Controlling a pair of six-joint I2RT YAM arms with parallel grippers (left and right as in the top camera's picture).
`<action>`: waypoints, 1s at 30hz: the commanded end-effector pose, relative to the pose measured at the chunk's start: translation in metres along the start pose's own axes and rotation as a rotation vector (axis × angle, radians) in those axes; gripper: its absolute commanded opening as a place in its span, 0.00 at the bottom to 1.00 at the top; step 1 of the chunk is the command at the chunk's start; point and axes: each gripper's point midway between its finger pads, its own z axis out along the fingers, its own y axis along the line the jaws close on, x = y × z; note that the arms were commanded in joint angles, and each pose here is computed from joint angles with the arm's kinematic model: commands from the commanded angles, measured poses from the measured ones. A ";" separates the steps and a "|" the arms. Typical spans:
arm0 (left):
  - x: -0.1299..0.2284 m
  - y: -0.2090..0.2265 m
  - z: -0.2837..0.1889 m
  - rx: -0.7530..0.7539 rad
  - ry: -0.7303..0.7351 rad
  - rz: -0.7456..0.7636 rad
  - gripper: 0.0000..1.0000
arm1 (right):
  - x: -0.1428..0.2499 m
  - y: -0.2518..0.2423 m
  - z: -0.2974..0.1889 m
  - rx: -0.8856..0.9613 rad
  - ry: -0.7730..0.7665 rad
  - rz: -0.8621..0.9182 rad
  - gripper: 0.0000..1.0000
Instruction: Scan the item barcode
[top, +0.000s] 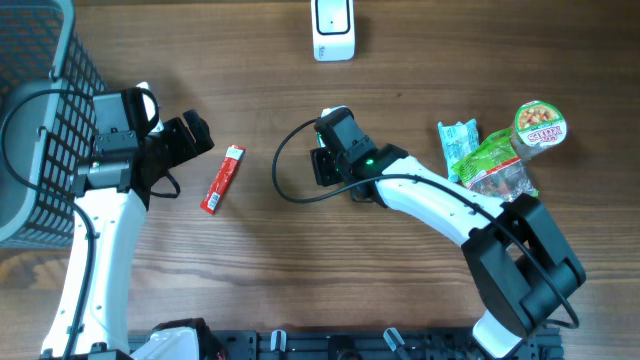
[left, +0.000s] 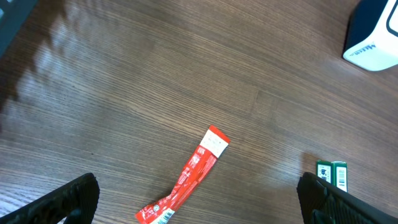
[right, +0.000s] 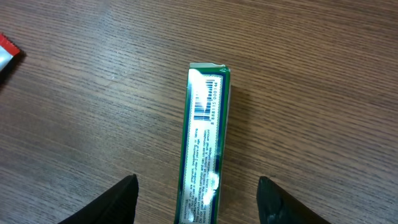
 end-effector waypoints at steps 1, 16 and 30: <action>-0.004 -0.004 -0.003 0.014 -0.012 0.005 1.00 | 0.000 0.006 -0.003 -0.029 0.000 0.001 0.57; -0.004 -0.004 -0.003 0.014 -0.012 0.005 1.00 | 0.005 0.012 0.026 -0.055 0.001 0.017 0.51; -0.004 -0.004 -0.003 0.014 -0.012 0.005 1.00 | -0.013 0.030 0.019 -0.141 -0.050 -0.030 0.51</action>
